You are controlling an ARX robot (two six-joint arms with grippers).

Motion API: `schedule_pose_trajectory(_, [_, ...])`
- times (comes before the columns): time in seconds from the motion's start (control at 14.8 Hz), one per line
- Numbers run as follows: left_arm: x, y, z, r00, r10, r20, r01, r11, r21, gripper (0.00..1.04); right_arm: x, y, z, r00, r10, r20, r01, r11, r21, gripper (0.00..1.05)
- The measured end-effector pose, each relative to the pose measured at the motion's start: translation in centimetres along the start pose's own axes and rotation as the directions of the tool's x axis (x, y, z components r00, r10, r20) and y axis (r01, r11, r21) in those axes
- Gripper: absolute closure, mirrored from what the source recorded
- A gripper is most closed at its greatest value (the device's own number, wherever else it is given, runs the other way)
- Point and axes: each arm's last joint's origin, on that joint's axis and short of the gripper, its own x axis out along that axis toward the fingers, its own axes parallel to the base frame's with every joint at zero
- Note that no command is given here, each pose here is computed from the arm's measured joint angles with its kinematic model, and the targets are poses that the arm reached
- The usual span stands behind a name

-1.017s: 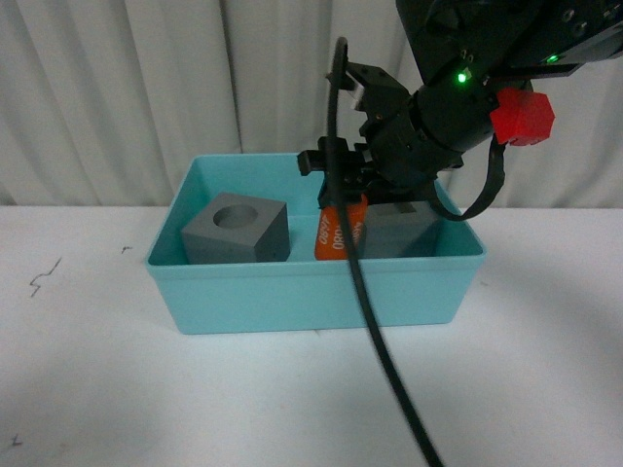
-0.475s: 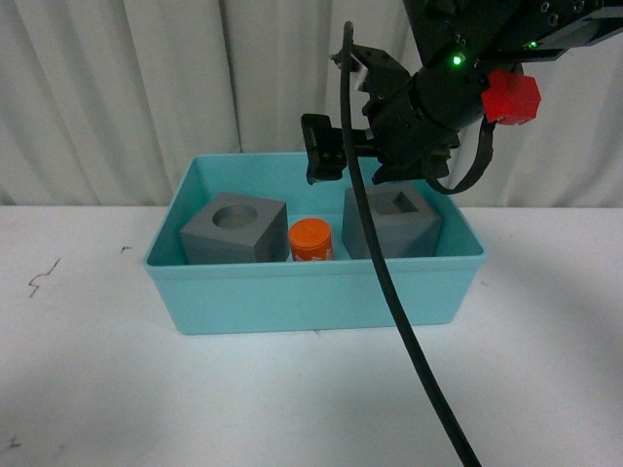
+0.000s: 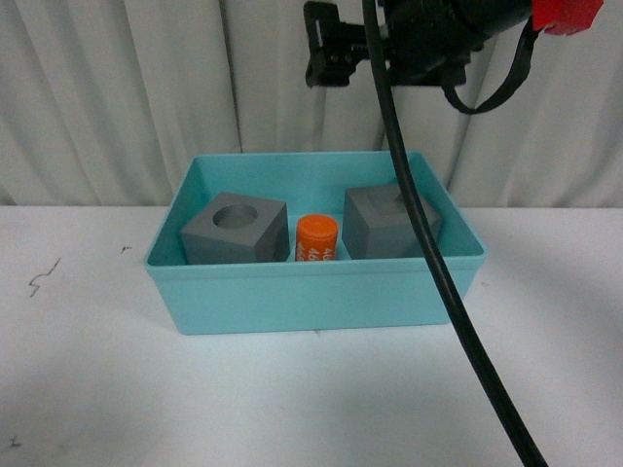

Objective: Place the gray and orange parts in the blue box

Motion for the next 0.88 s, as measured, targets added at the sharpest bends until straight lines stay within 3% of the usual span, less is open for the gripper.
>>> schedule_pose_trajectory(0.14, [0.0,0.0,0.0,1.000,0.000,0.000,0.000,1.000,0.000,0.07,-1.9,-0.2,1.2,0.992,-0.044,0.116,0.049,0.998,-0.039,0.08])
schedule_pose_trajectory(0.2, [0.0,0.0,0.0,1.000,-0.001,0.001,0.001,1.000,0.000,0.07,-3.6,-0.5,1.1,0.912,-0.263,0.316,0.278,0.961,-0.001,0.20])
schedule_pose_trajectory(0.27, [0.0,0.0,0.0,1.000,0.000,0.000,0.000,1.000,0.000,0.07,-5.7,-0.7,-0.3,0.826,-0.398,0.399,0.407,0.911,0.066,0.31])
schedule_pose_trajectory(0.34, [0.0,0.0,0.0,1.000,0.001,0.000,-0.001,1.000,0.000,0.07,-8.6,-1.5,-2.1,0.741,-0.490,0.460,0.487,0.863,0.134,0.44])
schedule_pose_trajectory(0.41, [0.0,0.0,0.0,1.000,0.000,0.000,0.000,1.000,0.000,0.07,-10.8,-2.0,-3.8,0.704,-0.514,0.491,0.507,0.847,0.160,0.55])
schedule_pose_trajectory(0.47, [0.0,0.0,0.0,1.000,0.000,0.000,0.000,1.000,0.000,0.07,-13.2,-2.4,-6.4,0.686,-0.535,0.494,0.525,0.833,0.174,0.69])
schedule_pose_trajectory(0.61, [0.0,0.0,0.0,1.000,0.000,0.000,0.000,1.000,0.000,0.07,-15.6,-1.6,-11.1,0.726,-0.520,0.450,0.511,0.846,0.152,0.95])
schedule_pose_trajectory(0.68, [0.0,0.0,0.0,1.000,0.001,0.000,-0.001,1.000,0.000,0.07,-16.9,-1.2,-12.9,0.738,-0.510,0.441,0.502,0.852,0.146,1.03])
schedule_pose_trajectory(0.88, [0.0,0.0,0.0,1.000,0.000,0.000,0.000,1.000,0.000,0.07,-20.3,-0.9,-15.7,0.720,-0.533,0.445,0.522,0.838,0.159,1.03])
